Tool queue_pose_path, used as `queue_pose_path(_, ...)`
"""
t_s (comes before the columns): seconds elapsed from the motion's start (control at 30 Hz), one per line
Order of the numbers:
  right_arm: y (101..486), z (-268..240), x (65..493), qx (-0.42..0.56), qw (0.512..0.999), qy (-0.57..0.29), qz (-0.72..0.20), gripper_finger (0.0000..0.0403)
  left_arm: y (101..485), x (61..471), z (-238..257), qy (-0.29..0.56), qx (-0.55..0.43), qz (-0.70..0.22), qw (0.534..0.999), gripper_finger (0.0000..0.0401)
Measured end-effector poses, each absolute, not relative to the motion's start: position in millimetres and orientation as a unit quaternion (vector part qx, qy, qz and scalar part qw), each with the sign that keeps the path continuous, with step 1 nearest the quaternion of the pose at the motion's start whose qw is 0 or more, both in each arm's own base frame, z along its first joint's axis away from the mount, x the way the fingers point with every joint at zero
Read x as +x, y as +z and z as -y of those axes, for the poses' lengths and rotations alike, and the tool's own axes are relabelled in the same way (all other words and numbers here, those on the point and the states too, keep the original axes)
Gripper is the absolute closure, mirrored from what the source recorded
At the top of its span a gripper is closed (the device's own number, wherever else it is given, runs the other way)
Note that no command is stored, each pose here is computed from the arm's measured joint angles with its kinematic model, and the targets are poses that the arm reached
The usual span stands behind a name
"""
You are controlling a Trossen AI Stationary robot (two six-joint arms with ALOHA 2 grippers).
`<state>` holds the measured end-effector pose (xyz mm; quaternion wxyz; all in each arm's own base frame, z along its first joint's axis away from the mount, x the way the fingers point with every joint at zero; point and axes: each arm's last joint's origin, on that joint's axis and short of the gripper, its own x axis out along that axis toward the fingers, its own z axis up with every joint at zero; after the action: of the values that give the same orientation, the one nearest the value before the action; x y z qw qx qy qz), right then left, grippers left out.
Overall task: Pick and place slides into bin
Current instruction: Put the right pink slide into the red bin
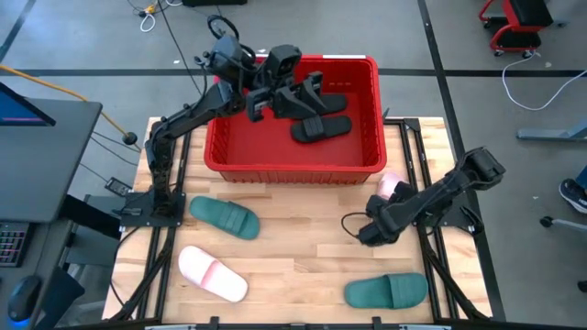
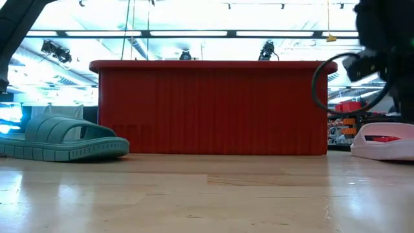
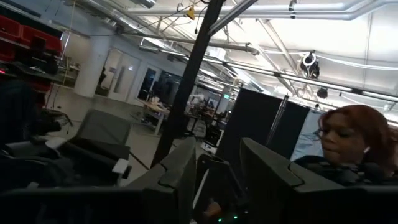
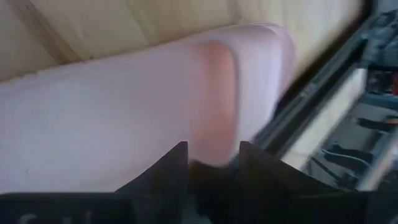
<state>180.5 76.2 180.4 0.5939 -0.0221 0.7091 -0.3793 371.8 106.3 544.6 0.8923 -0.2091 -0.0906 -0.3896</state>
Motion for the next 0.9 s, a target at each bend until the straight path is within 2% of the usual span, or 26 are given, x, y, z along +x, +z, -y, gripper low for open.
queue_pose_path(0.2,165.3,-56.7,173.8,0.009,0.621,-0.344,-0.704,0.0250,544.5,372.4,-104.7,-0.390,-0.210,0.091,0.892,0.0266)
queue_pose_path(0.6,149.9,-34.3,163.5,0.013,0.611,-0.336,-0.717,0.0259,545.2,373.0,-105.8,-0.374,-0.218,0.104,0.895,0.0273)
queue_pose_path(0.73,146.9,-29.1,161.6,0.016,0.605,-0.348,-0.716,0.0300,545.3,373.1,-105.9,-0.372,-0.219,0.106,0.896,0.0271)
queue_pose_path(0.9,148.6,-27.5,166.1,0.038,0.612,-0.341,-0.713,0.0391,545.4,374.1,-104.2,-0.368,-0.228,0.109,0.895,0.0274)
